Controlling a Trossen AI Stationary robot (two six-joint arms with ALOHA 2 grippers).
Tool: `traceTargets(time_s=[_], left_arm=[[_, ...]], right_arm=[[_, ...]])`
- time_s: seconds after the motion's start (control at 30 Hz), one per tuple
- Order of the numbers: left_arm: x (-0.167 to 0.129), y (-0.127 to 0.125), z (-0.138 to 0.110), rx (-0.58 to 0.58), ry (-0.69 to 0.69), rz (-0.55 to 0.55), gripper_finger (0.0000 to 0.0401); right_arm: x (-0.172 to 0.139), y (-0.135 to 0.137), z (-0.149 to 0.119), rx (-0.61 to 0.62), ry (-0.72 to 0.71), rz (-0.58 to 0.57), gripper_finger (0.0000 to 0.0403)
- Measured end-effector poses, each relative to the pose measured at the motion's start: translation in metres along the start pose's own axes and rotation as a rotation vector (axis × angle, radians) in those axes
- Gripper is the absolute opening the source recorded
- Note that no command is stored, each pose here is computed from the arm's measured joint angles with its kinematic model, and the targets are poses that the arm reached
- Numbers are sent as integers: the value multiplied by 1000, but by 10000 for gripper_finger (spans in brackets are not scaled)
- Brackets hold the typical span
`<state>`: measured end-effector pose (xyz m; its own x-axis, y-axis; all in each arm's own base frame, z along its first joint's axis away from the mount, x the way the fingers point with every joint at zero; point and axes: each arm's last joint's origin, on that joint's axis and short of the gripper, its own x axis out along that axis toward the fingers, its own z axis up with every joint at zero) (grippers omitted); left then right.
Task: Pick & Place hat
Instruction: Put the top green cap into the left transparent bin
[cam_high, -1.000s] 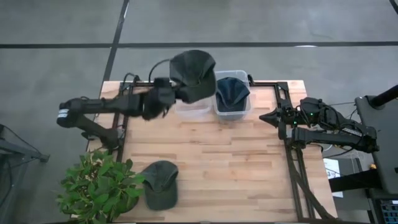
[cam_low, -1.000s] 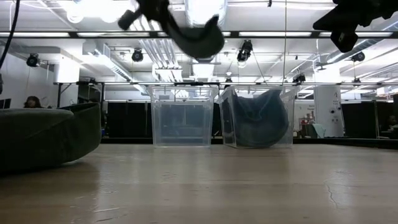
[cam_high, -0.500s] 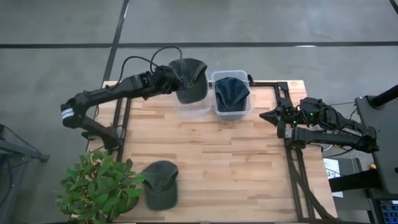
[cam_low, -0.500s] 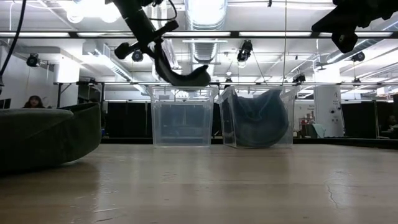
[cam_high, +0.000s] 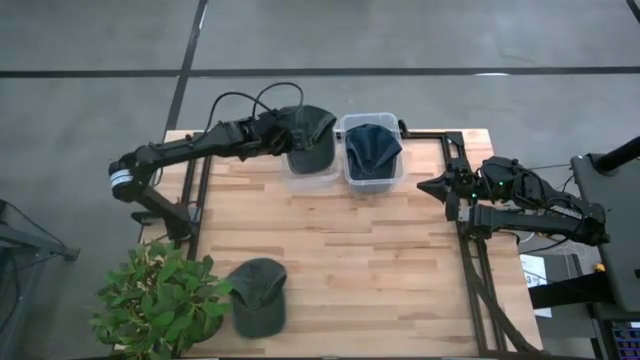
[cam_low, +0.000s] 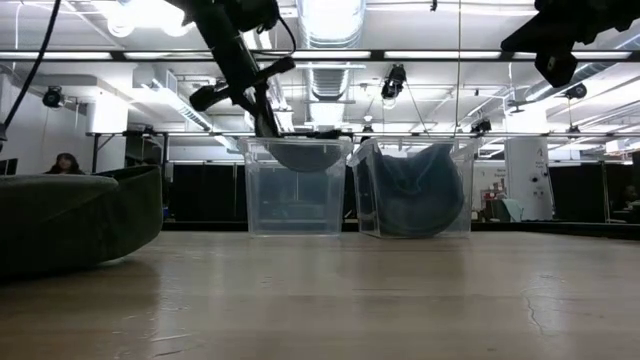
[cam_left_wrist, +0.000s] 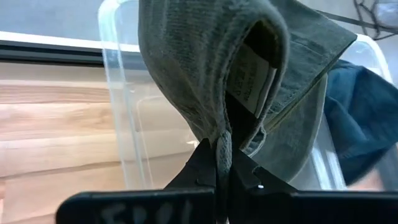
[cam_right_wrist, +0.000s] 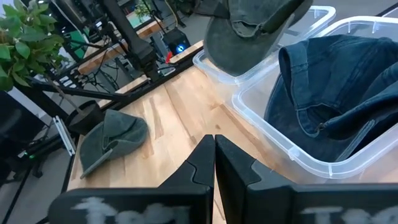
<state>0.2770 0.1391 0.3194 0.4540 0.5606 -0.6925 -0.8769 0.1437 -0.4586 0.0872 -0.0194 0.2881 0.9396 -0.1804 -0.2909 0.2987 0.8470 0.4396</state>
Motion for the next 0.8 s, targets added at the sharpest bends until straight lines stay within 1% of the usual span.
traceTargets(time_s=[0.17, 0.4, 0.8], left_arm=[[10, 1, 0, -2, 26, 13, 4], [11, 1, 0, -2, 29, 13, 30], [10, 1, 0, 10, 29, 13, 33]], right_arm=[[0, 0, 0, 31, -1, -1, 9], [0, 0, 0, 41, -10, -15, 9], [0, 0, 1, 41, -12, -14, 9]])
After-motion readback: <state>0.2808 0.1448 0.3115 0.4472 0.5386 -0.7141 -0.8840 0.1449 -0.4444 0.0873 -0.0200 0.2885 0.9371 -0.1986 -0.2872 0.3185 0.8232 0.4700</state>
